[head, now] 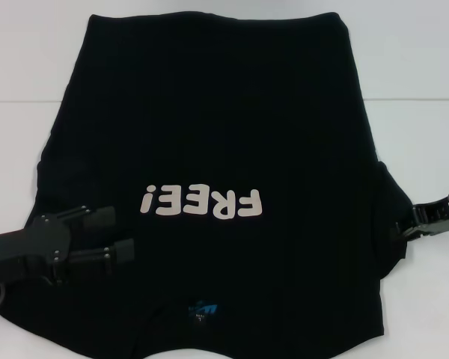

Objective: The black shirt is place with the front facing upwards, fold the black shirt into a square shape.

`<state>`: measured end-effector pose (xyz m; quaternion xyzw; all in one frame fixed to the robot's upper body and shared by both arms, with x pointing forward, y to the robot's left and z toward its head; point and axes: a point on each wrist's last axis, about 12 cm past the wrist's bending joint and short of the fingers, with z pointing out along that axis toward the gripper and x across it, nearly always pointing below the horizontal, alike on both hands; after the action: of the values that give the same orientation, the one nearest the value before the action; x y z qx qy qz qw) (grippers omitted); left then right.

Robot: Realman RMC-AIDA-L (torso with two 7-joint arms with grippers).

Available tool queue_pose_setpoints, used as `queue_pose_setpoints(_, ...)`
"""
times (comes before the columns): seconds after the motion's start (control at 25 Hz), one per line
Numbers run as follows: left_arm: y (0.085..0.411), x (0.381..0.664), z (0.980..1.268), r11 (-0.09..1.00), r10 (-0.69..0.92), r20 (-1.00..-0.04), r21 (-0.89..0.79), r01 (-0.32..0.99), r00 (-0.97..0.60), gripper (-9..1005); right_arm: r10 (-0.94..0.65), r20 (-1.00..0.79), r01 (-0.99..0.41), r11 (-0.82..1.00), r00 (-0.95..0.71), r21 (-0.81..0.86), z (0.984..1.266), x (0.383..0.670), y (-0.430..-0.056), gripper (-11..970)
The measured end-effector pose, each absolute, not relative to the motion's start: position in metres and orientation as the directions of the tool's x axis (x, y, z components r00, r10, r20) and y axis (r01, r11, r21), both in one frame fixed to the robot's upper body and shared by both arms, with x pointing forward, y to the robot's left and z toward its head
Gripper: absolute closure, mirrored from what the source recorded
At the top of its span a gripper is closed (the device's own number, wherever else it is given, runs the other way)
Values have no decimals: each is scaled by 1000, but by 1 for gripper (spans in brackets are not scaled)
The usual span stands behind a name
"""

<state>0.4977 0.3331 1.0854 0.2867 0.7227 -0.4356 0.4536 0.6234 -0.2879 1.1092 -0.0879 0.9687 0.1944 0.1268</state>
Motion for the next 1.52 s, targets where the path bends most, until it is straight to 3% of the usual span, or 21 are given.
queue_pose_setpoints(0.36,333,498,1085,456,21,-904,-371,809,-426,109,-129,-279,-225,911,-952,347,1110,624,-288,903)
queue_pose_setpoints(0.84,333,498,1085,455,20,-899,-382,805,-437,109,-116,-313,-224,915,-943,335,1119,628,-298,910)
queue_pose_setpoints(1.52,337,499,1085,472,25,-893,-385,793,-449,108,-167,-421,-315,897,-891,310,1162,640,-301,906)
